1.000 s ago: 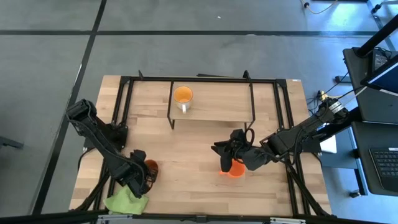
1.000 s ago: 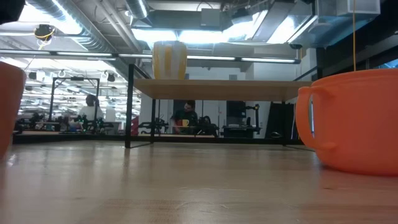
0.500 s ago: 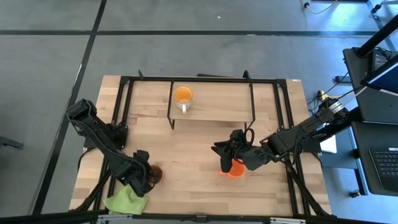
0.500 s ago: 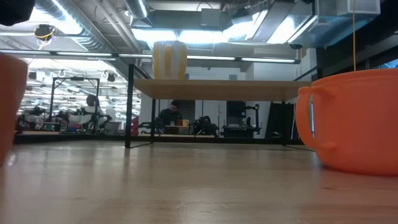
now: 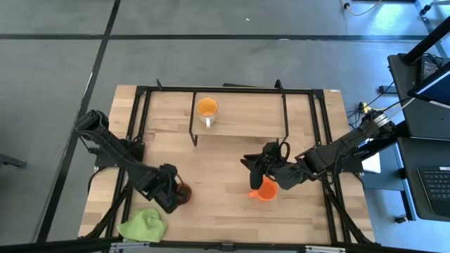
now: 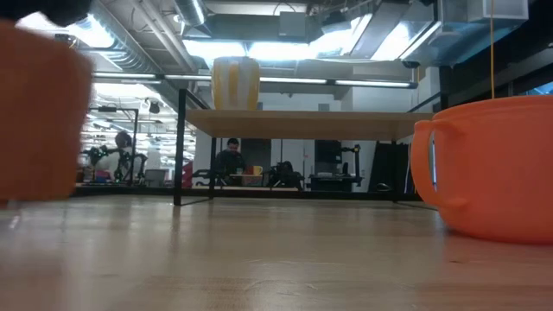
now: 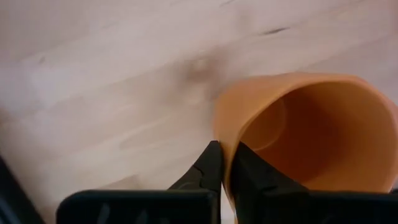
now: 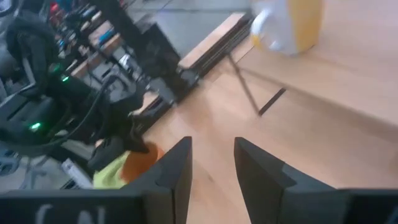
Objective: Stack small to large cups/mugs on shelf
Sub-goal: Put the brown mug on the shelf
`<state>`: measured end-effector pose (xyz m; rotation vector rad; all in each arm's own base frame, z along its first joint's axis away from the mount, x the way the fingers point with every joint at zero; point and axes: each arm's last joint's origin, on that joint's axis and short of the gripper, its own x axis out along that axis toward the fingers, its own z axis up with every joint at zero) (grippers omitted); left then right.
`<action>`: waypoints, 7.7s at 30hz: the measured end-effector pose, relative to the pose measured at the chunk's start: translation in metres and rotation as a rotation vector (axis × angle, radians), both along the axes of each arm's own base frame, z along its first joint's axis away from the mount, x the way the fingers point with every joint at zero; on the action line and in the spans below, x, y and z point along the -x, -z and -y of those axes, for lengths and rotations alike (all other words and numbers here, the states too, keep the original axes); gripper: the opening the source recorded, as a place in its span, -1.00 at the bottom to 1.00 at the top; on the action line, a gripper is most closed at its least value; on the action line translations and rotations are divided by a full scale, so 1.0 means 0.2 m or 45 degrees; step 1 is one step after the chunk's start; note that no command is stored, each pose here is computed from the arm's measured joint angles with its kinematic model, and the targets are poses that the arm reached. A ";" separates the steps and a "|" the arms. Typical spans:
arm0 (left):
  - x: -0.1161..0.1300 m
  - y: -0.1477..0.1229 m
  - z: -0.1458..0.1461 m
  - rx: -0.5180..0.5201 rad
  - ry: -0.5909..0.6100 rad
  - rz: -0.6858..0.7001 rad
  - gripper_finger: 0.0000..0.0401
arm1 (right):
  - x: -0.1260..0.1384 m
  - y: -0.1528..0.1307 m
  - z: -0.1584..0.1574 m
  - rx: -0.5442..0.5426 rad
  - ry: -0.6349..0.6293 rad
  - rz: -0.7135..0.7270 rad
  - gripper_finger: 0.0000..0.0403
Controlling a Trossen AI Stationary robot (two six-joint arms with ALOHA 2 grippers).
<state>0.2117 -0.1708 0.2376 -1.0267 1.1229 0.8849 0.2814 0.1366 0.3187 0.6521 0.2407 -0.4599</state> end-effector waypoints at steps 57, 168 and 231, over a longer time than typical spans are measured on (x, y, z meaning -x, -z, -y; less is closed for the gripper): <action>-0.84 -0.78 -1.36 -0.385 0.603 0.249 -0.96 | 0.41 -0.47 0.34 0.333 0.332 0.248 -0.40; -0.89 -0.64 -1.51 -0.327 0.743 0.153 -0.91 | 0.19 -0.37 0.30 0.247 0.275 0.261 -0.40; -0.80 -0.80 -1.31 -0.491 1.100 0.121 -0.63 | 0.06 -0.10 0.22 -0.119 0.035 -0.026 -0.99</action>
